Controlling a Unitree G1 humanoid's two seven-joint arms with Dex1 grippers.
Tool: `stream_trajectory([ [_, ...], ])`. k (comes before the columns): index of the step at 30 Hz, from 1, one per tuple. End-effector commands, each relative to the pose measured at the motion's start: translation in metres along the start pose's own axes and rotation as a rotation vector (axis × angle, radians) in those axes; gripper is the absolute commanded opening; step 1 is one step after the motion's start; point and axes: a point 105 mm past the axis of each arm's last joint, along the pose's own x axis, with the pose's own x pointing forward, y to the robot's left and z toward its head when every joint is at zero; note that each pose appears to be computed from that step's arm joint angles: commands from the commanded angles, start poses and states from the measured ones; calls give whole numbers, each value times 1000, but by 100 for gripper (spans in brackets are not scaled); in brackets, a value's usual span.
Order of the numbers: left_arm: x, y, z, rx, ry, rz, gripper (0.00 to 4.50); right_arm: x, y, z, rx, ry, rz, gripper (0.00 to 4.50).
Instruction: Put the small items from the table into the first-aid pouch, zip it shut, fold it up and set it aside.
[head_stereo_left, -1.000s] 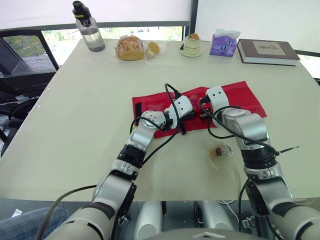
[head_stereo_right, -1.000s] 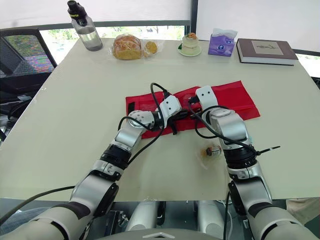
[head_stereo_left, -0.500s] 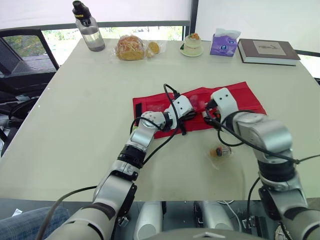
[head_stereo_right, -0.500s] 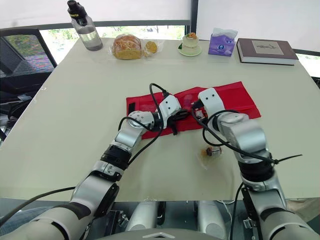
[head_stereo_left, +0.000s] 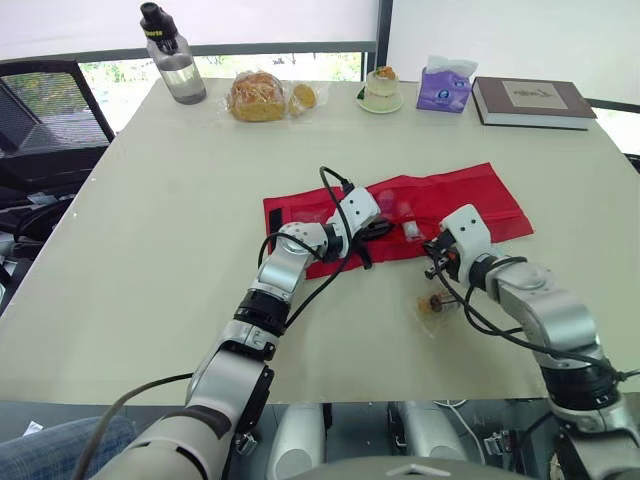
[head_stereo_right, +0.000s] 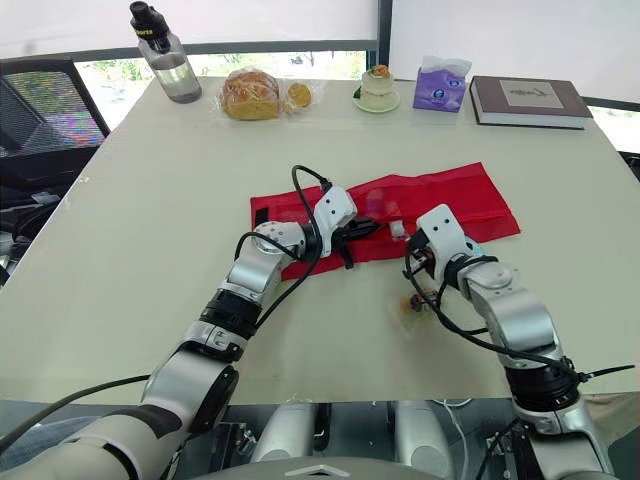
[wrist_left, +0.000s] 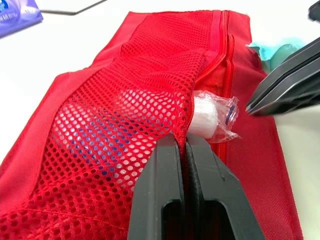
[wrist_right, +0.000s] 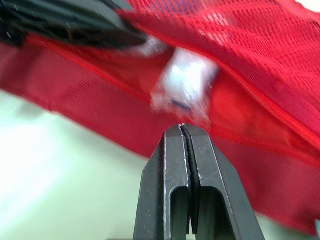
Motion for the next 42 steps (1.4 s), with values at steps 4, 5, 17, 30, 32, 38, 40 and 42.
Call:
stream_trajectory([
  [4, 1, -3, 16, 30, -63, -10, 0, 9, -5, 10, -49, -69, -18, 1],
  [5, 1, -3, 16, 29, -64, -11, 0, 10, -6, 11, -49, -72, -19, 1],
  [17, 1, -10, 18, 26, -85, -38, 0, 29, -6, 23, -87, -127, -22, 1],
  [30, 0, -10, 14, 41, -72, -29, 0, 42, -7, 34, -118, -164, -16, 1],
  [32, -1, -8, 13, 42, -70, -22, 0, 38, -6, 33, -119, -168, -6, 1],
  [38, -3, -3, 13, 47, -65, -4, 0, 20, -6, 28, -151, -175, 20, 1],
  [40, -4, 1, 13, 52, -63, 6, 0, 8, -3, 28, -165, -199, 61, 1],
  [42, -5, 5, 13, 56, -60, 15, 0, -8, -3, 31, -153, -241, 80, 1],
])
